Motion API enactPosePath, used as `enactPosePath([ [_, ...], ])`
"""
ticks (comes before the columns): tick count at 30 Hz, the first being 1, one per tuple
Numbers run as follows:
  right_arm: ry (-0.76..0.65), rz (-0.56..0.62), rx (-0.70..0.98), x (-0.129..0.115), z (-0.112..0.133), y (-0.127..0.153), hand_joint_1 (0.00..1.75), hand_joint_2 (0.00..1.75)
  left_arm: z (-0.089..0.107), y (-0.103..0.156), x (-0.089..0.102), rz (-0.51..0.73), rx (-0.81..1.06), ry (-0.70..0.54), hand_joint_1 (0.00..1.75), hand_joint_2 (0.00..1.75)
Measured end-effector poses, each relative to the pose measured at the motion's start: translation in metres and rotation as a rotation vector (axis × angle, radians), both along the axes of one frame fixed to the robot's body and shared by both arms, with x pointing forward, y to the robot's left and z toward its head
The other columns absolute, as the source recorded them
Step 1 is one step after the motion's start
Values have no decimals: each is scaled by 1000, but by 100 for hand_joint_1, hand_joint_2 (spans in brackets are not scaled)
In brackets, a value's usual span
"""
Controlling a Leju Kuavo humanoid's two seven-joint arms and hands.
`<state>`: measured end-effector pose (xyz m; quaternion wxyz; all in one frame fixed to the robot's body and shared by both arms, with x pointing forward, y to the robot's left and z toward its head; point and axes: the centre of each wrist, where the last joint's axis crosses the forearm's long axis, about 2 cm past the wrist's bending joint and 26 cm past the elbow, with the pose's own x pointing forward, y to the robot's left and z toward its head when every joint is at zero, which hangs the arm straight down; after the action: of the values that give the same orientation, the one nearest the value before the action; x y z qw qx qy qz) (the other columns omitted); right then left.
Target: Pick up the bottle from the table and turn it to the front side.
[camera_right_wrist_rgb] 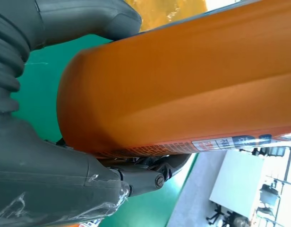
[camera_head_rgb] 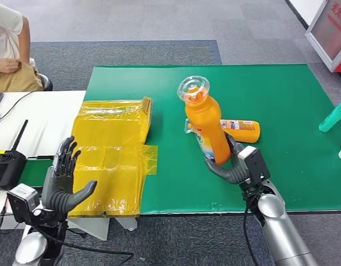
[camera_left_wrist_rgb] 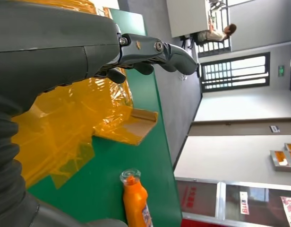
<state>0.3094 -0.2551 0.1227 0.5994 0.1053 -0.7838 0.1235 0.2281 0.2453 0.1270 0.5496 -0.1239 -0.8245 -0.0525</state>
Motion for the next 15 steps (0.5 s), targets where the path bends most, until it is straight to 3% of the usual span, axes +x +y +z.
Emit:
enactPosePath([
  [4, -14, -3, 32, -3, 2, 6, 175, 175, 4, -5, 8, -43, -36, -2, 0, 175],
  [15, -79, 7, -14, -6, 1, 48, 175, 175, 28, -44, 36, -367, -191, 38, 0, 175],
])
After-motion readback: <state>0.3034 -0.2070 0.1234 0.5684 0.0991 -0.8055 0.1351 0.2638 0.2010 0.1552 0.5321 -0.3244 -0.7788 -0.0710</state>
